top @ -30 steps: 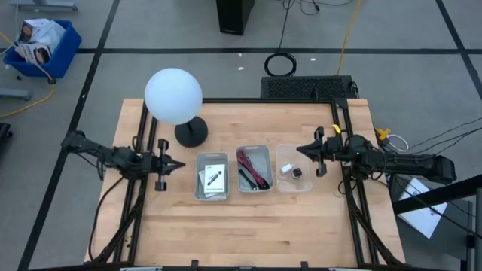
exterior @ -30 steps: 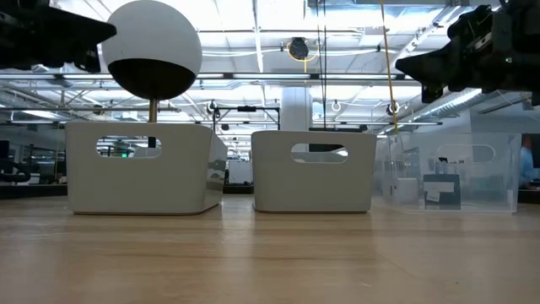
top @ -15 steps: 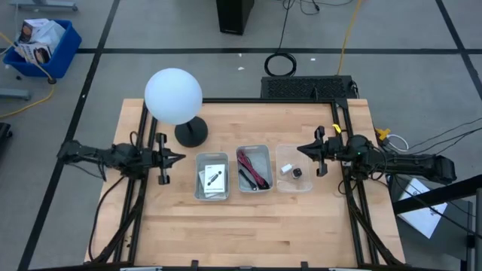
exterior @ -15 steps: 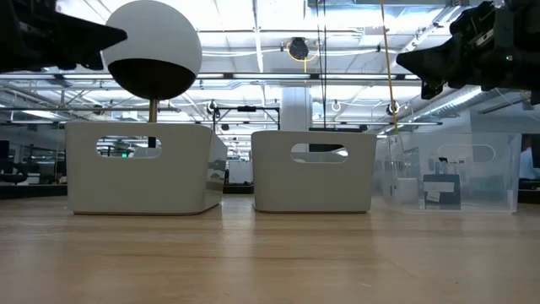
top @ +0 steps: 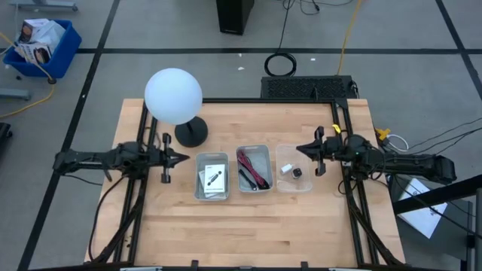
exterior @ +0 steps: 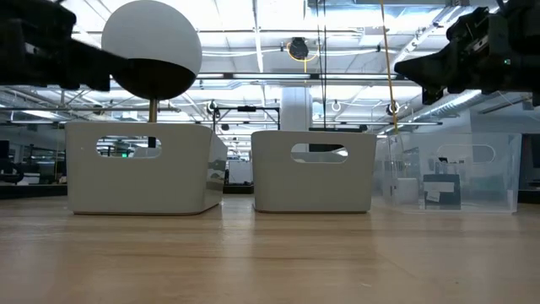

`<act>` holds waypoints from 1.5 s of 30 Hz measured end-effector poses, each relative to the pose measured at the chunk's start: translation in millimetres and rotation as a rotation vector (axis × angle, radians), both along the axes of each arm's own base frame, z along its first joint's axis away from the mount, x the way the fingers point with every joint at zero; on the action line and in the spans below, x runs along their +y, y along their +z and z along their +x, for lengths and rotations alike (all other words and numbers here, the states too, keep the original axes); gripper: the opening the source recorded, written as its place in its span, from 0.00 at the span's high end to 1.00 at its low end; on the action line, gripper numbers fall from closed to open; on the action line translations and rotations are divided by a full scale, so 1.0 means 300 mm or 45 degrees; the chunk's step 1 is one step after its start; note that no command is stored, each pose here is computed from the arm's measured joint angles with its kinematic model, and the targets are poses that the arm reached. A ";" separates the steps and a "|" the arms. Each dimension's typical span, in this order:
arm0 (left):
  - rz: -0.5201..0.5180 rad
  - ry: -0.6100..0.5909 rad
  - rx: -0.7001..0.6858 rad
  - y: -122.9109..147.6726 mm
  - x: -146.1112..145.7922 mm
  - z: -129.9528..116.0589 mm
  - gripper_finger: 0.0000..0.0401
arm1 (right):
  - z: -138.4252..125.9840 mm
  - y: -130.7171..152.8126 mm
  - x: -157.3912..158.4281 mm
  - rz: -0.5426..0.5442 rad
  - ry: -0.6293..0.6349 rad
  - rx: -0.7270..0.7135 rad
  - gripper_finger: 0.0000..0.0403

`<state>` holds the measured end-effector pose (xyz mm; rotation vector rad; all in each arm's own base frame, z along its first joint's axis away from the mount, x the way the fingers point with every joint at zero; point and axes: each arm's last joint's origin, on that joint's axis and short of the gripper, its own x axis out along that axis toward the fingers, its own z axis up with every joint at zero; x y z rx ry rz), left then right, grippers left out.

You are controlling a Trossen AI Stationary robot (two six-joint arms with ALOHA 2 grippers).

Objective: Pick and place items into bin
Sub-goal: Return to Home Position

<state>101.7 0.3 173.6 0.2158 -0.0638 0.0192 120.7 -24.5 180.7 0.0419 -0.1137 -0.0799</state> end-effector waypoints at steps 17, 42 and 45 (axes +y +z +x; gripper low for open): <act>-0.016 0.034 0.139 -0.034 0.003 0.000 1.00 | 0.001 -0.013 -0.003 0.028 -0.030 0.048 1.00; -0.075 0.112 0.111 -0.029 0.009 0.002 0.91 | 0.000 -0.003 -0.005 0.014 -0.060 0.010 1.00; -0.075 0.112 0.108 -0.028 0.009 0.002 0.91 | 0.000 -0.003 -0.005 0.014 -0.060 0.010 1.00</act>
